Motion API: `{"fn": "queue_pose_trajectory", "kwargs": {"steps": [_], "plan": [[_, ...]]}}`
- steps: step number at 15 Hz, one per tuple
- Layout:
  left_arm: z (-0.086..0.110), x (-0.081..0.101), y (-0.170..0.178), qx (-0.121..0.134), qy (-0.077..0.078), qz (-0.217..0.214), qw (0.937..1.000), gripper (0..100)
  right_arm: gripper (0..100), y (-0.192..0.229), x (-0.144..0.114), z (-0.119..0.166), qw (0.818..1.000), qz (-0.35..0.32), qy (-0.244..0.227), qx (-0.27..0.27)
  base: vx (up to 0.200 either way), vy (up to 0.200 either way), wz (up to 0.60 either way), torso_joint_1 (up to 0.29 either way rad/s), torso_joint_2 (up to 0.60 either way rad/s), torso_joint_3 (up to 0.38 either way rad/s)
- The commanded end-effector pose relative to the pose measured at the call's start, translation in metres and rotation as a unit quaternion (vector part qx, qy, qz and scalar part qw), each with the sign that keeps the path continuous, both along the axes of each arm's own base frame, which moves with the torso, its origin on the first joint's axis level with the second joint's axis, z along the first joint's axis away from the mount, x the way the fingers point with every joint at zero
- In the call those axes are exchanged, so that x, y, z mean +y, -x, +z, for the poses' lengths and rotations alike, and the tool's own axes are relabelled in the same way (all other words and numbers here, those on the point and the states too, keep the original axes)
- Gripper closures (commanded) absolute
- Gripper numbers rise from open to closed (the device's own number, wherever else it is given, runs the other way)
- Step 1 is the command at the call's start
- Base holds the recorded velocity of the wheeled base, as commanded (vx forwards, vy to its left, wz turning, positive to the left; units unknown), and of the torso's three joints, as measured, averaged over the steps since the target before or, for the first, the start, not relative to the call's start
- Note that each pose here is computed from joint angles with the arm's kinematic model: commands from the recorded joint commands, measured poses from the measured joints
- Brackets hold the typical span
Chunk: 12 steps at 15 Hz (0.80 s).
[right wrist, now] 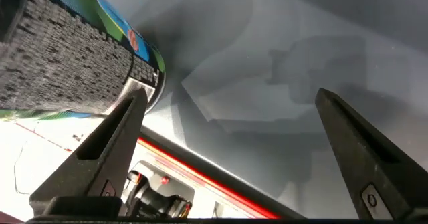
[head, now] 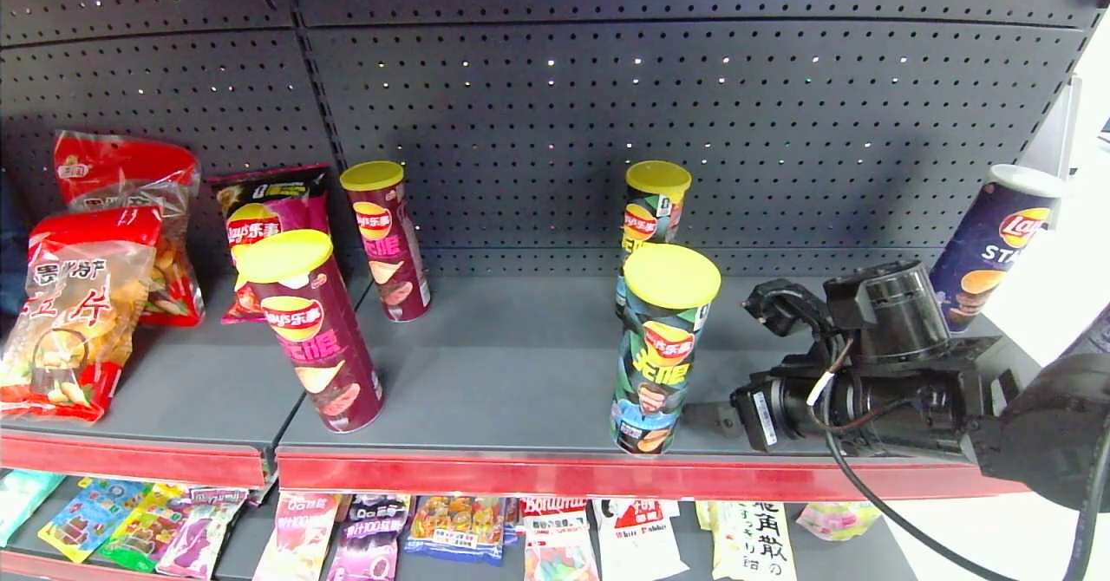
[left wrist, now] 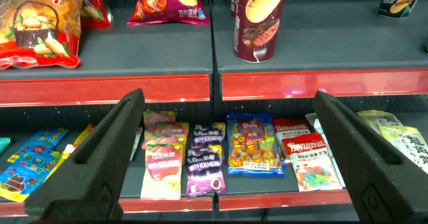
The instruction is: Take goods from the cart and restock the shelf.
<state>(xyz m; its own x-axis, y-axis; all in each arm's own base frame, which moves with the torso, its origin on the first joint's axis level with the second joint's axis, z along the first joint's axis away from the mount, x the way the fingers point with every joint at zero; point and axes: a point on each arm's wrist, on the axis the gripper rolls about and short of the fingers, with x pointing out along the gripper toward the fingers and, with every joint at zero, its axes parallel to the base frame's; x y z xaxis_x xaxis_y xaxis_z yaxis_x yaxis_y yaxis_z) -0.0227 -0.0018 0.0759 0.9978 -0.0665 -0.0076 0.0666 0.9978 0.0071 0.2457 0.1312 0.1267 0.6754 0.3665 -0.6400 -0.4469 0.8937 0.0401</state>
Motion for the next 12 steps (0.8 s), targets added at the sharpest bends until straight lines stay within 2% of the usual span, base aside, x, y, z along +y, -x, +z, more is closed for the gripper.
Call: {"fn": "queue_pose_trajectory", "kwargs": {"steps": [1, 12], "plan": [[-0.0001, 0.0000, 0.0000, 0.000, 0.000, 0.000, 1.0000, 0, 0, -0.0006, 0.0011, 0.0003, 1.000, 0.001, 0.000, 0.000, 0.000, 0.000, 0.00, 0.000, 0.00, 0.000], [-0.0001, 0.0000, 0.0000, 0.000, 0.000, 0.000, 1.0000, 0, 0, -0.0041, 0.0040, 0.0001, 1.000, 0.004, -0.001, -0.001, 0.000, 0.000, 0.00, 0.000, 0.00, 0.000]]}}
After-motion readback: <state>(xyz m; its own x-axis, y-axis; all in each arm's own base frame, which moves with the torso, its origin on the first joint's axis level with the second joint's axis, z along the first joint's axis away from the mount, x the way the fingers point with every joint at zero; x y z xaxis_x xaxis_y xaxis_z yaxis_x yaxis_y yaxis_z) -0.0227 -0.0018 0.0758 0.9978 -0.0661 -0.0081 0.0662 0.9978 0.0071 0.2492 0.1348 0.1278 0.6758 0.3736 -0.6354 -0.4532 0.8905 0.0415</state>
